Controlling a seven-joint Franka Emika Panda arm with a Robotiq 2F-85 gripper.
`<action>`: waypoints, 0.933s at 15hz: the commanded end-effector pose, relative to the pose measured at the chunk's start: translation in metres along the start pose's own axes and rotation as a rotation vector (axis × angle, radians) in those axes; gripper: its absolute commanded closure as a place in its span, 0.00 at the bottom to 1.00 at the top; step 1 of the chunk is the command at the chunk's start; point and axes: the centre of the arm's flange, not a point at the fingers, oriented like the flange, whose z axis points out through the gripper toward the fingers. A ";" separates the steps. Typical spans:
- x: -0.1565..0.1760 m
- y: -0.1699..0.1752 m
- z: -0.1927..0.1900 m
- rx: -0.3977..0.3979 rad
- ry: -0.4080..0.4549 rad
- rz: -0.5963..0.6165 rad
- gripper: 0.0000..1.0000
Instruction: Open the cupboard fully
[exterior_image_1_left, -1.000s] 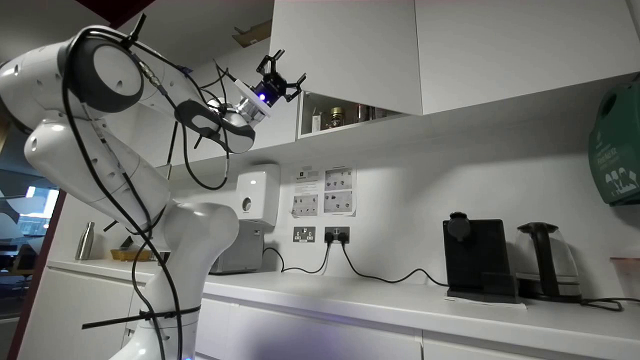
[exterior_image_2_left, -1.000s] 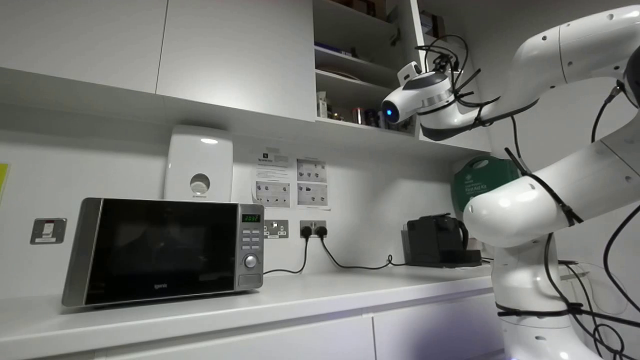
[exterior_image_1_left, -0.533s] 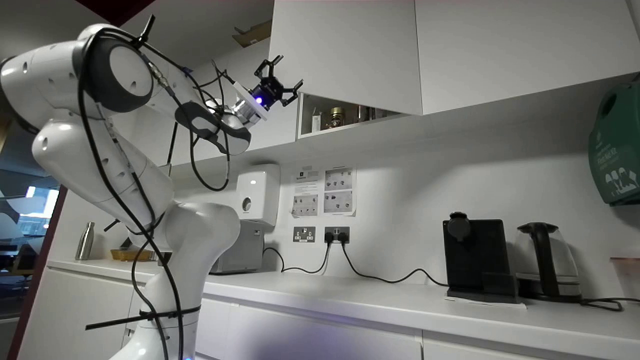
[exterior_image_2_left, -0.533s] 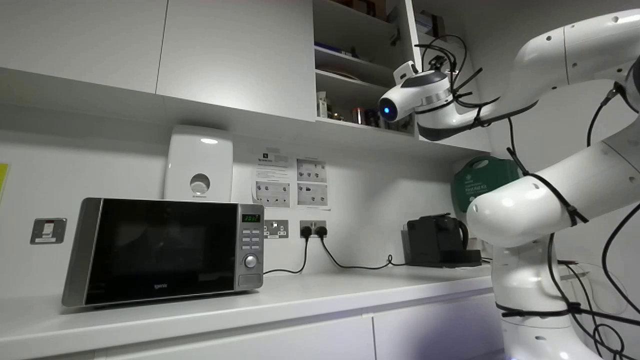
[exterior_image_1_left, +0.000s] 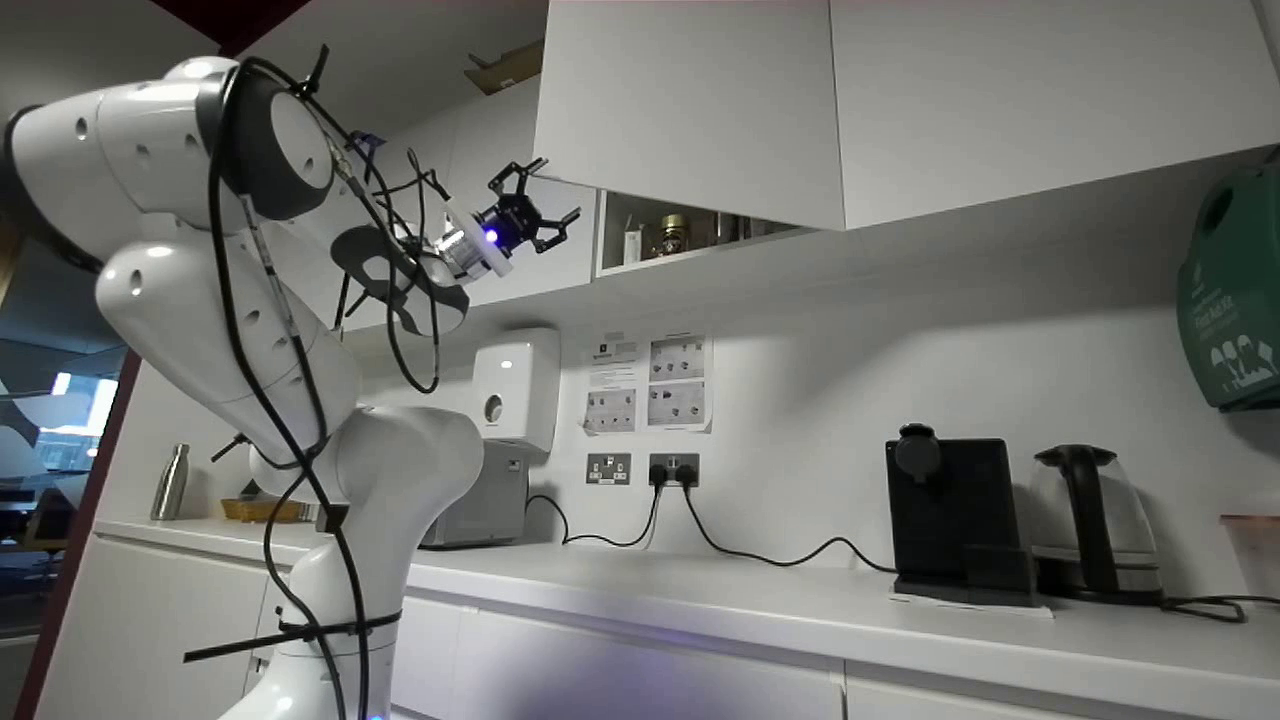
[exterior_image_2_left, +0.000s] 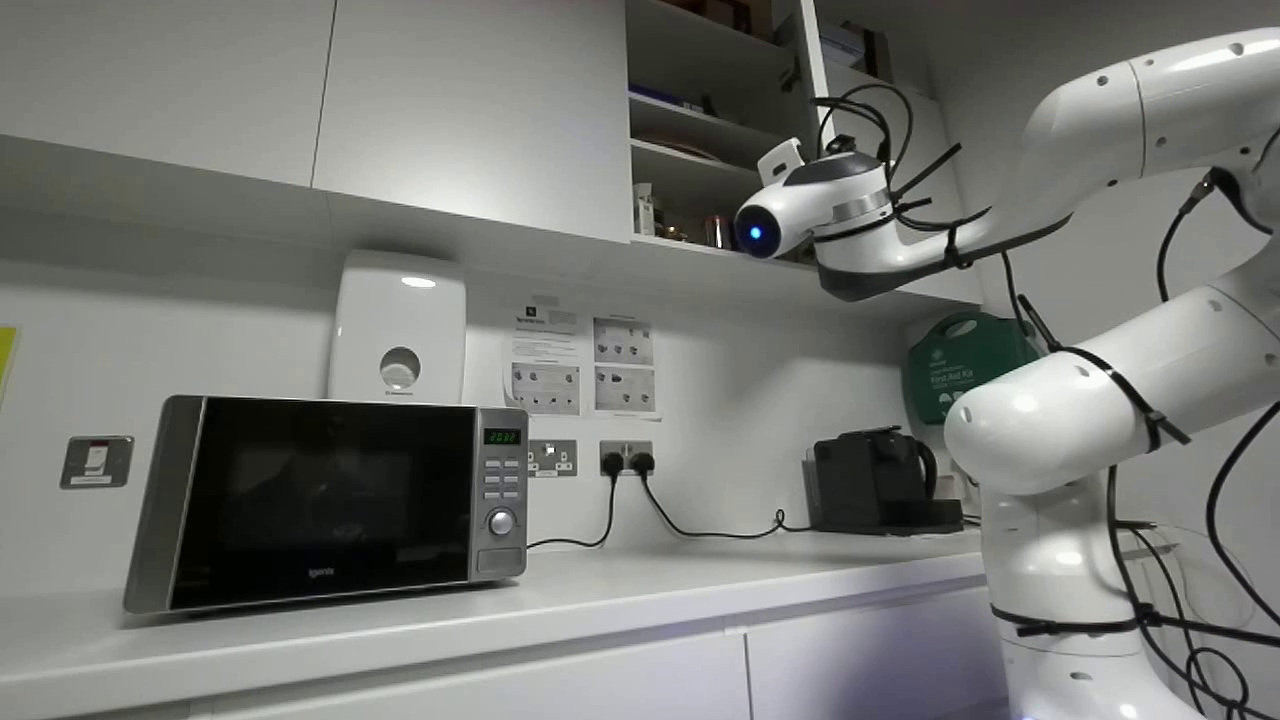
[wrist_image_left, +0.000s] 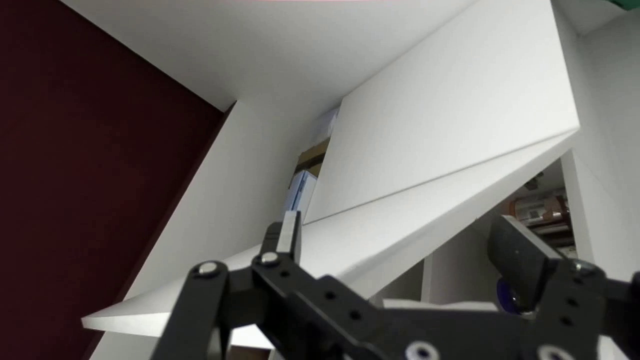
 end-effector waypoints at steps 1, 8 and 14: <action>0.003 -0.012 -0.033 -0.010 0.060 -0.055 0.00; 0.024 -0.002 -0.050 -0.178 0.170 -0.056 0.00; 0.044 0.015 -0.026 -0.287 0.248 -0.089 0.00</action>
